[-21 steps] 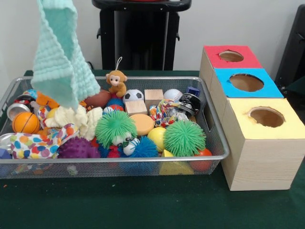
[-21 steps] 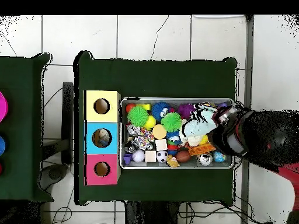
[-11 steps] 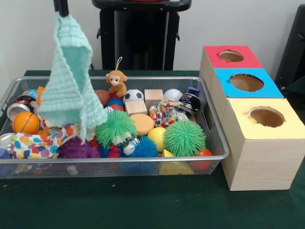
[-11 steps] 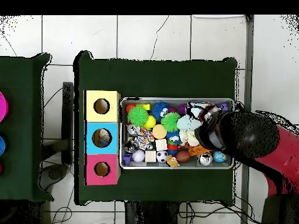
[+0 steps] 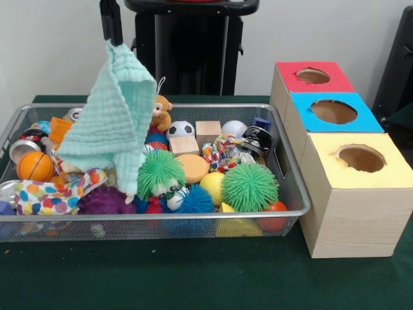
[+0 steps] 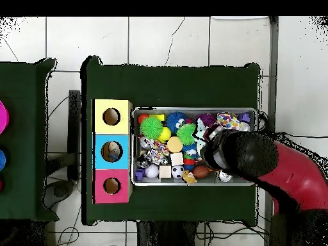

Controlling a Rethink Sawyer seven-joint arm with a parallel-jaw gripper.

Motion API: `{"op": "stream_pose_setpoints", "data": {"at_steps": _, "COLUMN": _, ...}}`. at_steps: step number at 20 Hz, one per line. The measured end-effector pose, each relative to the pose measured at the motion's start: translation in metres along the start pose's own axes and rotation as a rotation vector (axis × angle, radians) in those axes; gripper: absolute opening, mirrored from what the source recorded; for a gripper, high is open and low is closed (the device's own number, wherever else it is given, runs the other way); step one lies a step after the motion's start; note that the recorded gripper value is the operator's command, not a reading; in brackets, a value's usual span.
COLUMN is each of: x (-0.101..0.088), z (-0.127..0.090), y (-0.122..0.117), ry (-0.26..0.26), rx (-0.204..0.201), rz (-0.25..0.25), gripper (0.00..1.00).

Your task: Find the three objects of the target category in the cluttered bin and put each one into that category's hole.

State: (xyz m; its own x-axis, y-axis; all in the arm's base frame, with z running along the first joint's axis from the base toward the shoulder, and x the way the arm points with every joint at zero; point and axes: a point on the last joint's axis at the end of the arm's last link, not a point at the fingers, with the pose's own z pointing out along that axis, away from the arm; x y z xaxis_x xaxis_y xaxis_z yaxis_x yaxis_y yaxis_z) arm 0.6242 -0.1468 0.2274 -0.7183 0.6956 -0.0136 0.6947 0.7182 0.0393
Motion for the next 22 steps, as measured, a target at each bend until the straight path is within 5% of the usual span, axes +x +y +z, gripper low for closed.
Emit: {"op": "stream_pose_setpoints", "data": {"at_steps": 22, "x": 0.007, "z": 0.015, "y": 0.001, "ry": 0.006, "rx": 0.014, "rz": -0.031, "gripper": 0.0}}
